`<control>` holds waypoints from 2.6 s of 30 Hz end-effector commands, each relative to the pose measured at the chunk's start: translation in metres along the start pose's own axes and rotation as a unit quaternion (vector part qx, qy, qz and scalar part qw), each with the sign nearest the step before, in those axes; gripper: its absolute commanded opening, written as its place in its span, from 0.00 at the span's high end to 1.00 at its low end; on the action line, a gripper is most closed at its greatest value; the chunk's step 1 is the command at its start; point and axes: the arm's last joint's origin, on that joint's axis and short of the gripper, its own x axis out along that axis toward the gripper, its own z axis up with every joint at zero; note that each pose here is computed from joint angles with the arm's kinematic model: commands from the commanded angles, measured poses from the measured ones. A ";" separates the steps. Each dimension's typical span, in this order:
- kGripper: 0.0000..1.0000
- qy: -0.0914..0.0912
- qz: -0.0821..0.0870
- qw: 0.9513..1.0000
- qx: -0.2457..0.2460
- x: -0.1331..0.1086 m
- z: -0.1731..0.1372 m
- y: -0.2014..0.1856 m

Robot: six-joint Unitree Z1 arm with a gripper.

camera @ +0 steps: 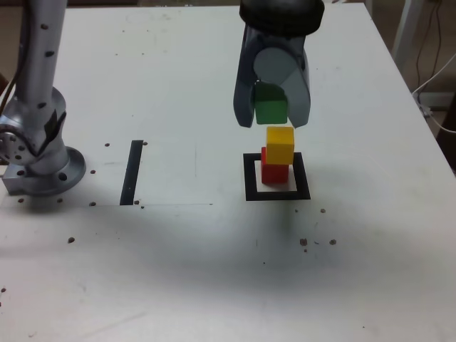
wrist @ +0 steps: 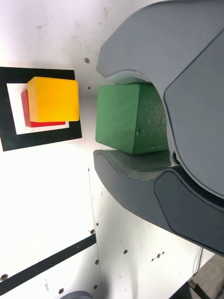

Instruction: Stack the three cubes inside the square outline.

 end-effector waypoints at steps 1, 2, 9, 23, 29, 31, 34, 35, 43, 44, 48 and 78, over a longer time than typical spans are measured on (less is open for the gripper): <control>0.75 0.012 -0.005 1.000 -0.009 0.000 -0.003 0.010; 0.75 0.014 -0.006 1.000 -0.012 0.001 -0.002 0.013; 0.75 0.030 -0.020 0.999 -0.017 0.016 0.009 0.031; 0.75 0.046 -0.031 0.998 -0.014 0.038 0.027 0.041; 0.75 0.046 -0.034 0.998 -0.011 0.042 0.031 0.042; 0.75 0.046 -0.035 0.998 -0.011 0.043 0.032 0.042; 0.75 0.046 -0.036 0.998 -0.010 0.045 0.033 0.042; 0.75 0.047 -0.036 0.998 -0.010 0.046 0.034 0.042; 0.46 0.051 -0.037 0.998 -0.007 0.050 0.036 0.043; 0.35 0.051 -0.037 0.998 -0.006 0.050 0.036 0.043; 0.02 0.052 -0.037 0.998 -0.004 0.051 0.036 0.043; 0.01 0.012 0.025 0.999 -0.036 0.003 -0.074 0.038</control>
